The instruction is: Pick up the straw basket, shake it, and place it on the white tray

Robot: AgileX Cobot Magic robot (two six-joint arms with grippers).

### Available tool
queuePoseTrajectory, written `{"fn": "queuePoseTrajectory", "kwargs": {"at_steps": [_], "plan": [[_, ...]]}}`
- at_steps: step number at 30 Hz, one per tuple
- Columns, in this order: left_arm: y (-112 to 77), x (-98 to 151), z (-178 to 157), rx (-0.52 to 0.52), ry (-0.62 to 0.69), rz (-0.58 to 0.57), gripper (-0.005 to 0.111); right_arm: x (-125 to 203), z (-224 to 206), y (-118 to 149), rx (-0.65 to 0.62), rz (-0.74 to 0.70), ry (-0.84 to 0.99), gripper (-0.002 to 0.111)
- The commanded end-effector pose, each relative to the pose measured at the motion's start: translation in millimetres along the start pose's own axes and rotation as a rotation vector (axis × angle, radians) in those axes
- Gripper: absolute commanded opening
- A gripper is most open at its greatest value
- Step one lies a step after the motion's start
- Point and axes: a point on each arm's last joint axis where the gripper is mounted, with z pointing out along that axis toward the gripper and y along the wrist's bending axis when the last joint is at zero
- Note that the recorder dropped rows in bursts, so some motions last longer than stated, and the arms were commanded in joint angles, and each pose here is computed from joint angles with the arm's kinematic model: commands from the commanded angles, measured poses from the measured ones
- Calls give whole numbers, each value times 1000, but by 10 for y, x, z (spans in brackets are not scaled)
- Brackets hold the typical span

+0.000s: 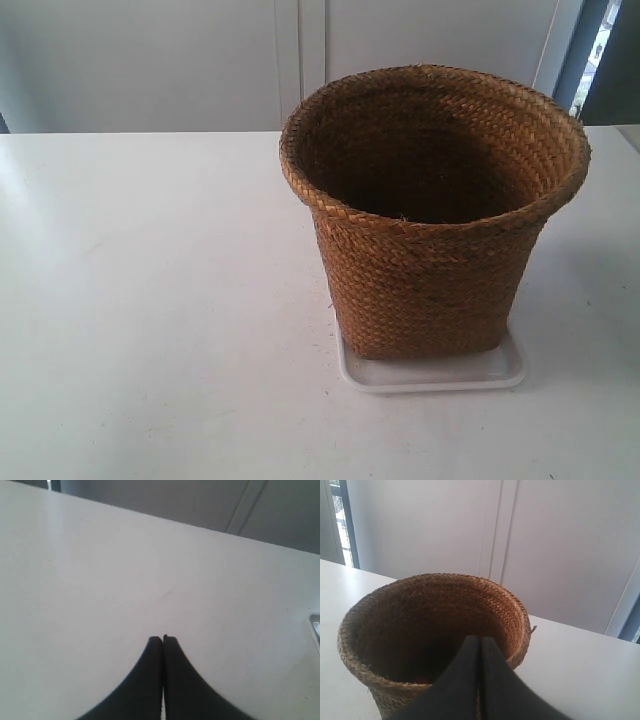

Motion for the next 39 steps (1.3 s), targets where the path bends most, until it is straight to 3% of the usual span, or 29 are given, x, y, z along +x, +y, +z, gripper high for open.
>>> {"fn": "queuePoseTrajectory", "kwargs": {"at_steps": [1,5,11,19,27,33,39], "plan": [[-32,78,59,33,3,78,0,15,0,-2,4,-8,2,0],[15,278,210,21,59,100,0,15,0,-2,4,-8,2,0],[139,796,606,31,-37,98,0,17,0,-2,3,-8,3,0],[245,1231,770,26,-31,107,0,15,0,-2,4,-8,2,0],[259,1291,711,27,-28,108,0,15,0,-2,4,-8,2,0],[247,1232,590,57,-192,106,0,15,0,-2,4,-8,2,0],[240,1206,584,64,-221,107,0,14,-12,0,4,-9,-2,0]]}}
